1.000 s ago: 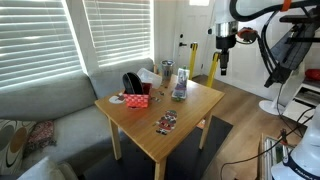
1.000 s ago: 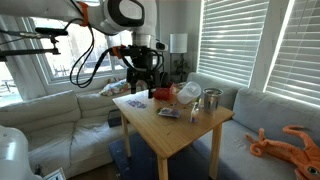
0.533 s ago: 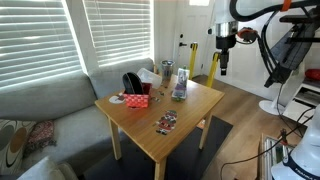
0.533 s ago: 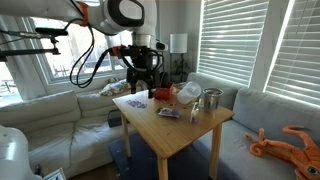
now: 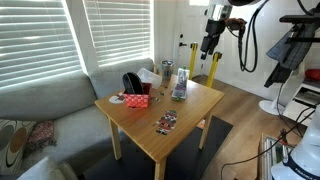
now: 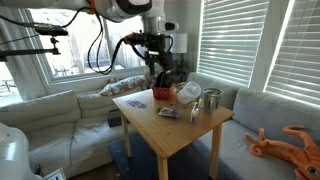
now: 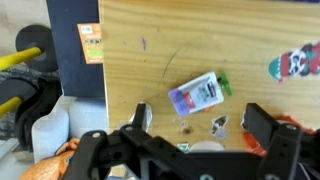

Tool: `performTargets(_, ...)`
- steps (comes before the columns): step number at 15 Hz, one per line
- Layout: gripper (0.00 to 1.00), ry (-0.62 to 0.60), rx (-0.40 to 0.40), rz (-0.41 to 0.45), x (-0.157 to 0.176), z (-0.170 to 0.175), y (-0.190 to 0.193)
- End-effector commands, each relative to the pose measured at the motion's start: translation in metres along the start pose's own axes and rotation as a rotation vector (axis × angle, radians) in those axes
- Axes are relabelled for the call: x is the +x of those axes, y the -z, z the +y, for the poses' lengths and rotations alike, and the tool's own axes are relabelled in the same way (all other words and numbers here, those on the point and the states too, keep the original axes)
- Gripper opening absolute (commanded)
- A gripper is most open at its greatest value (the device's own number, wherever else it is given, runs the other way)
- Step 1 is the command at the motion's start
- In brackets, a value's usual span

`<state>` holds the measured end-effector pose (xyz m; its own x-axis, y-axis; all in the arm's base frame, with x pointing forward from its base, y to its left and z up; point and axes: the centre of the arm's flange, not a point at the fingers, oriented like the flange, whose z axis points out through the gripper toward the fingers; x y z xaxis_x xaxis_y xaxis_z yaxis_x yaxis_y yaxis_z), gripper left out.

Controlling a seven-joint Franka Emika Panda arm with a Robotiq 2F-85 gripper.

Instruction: Position the jar upright

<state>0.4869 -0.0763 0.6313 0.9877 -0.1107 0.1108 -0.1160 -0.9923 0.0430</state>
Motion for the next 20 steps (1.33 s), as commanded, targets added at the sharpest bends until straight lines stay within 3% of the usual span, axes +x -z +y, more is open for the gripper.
performTargets(1, 1.0, -0.153, 0.011, 0.14, 0.07, 0.028, 0.032)
performTargets(3, 1.0, -0.232, -0.013, 0.236, 0.095, 0.043, 0.04)
performTargets(4, 1.0, -0.158, -0.012, 0.182, 0.054, 0.035, 0.03)
performTargets(8, 1.0, -0.209, -0.021, 0.219, 0.082, 0.045, 0.025)
performTargets(17, 1.0, -0.231, -0.046, 0.203, 0.083, 0.045, 0.025)
performTargets(20, 1.0, -0.355, 0.012, 0.238, 0.149, 0.052, 0.032)
